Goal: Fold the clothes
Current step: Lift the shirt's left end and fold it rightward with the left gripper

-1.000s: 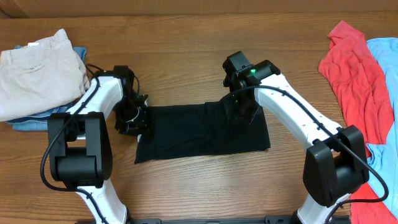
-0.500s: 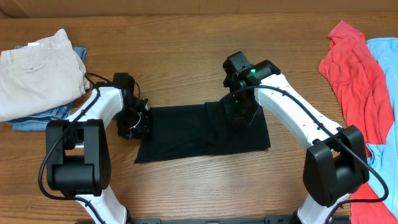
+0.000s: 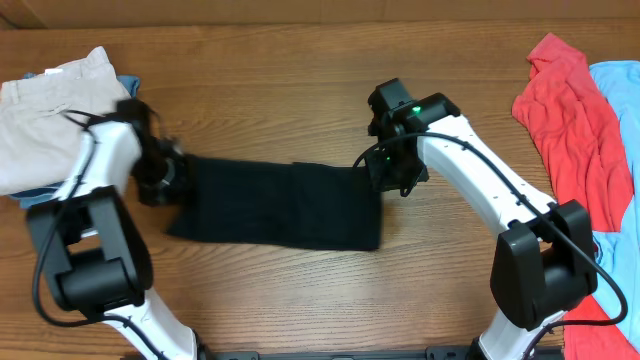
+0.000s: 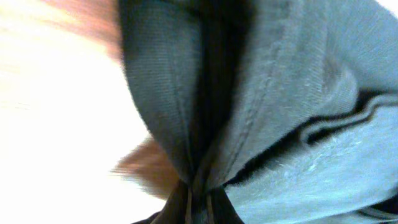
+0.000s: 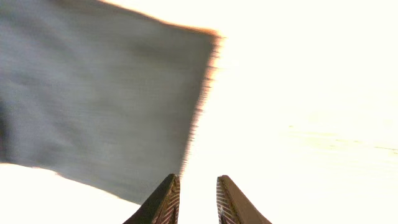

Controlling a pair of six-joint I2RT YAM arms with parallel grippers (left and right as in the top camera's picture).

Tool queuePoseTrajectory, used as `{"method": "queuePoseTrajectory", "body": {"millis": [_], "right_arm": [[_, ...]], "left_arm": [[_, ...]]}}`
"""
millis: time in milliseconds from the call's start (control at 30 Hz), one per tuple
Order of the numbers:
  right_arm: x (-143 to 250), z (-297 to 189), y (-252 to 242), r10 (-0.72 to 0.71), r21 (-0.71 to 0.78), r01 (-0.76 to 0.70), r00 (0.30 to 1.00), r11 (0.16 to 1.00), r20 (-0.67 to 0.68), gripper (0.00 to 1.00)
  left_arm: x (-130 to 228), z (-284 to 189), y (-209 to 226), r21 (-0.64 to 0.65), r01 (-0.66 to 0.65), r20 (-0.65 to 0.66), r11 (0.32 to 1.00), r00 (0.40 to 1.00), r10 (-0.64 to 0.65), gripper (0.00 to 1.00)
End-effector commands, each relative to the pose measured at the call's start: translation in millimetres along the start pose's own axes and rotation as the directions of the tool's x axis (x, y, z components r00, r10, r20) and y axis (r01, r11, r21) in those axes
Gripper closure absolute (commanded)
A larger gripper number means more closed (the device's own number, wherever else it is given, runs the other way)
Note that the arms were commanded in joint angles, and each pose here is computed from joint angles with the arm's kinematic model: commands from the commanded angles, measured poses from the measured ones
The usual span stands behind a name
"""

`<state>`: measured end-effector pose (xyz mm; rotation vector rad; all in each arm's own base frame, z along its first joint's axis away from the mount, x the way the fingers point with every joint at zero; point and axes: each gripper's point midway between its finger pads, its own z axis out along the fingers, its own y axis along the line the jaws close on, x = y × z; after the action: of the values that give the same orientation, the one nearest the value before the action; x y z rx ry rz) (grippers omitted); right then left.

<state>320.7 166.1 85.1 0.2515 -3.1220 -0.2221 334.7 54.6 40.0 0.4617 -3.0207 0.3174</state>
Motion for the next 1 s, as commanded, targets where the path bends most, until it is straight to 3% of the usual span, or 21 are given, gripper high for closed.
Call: {"method": "queuePoseTrajectory", "body": {"millis": [0, 167, 367, 500, 733, 967], "right_arm": [[-10, -12, -10, 0.033, -0.001, -0.033, 0.998, 0.999, 0.044, 0.76], [-12, -13, -18, 0.055, -0.001, -0.055, 0.997, 0.999, 0.047, 0.76], [-11, -13, -18, 0.055, 0.0, -0.055, 0.998, 0.998, 0.042, 0.75], [-11, -13, -19, 0.056, 0.001, -0.056, 0.998, 0.998, 0.04, 0.75], [-10, -13, -19, 0.056, 0.002, -0.056, 0.998, 0.998, 0.037, 0.74], [-10, -13, -19, 0.052, 0.002, -0.052, 0.998, 0.999, 0.037, 0.74]], "left_arm": [[-35, -43, 18, -0.008, 0.07, 0.121, 0.998, 0.99, -0.068, 0.96], [-56, -95, 8, 0.031, 0.043, 0.212, 0.999, 0.976, -0.049, 0.96], [-46, -124, -34, 0.107, -0.025, 0.197, 0.994, 0.98, 0.003, 0.96], [-31, -122, -72, 0.16, -0.093, 0.151, 0.983, 0.986, 0.069, 0.96], [-1, -106, -133, 0.144, -0.244, 0.079, 0.959, 0.969, 0.235, 0.96], [29, -82, -170, 0.029, -0.369, 0.011, 0.929, 0.93, 0.368, 0.96]]}}
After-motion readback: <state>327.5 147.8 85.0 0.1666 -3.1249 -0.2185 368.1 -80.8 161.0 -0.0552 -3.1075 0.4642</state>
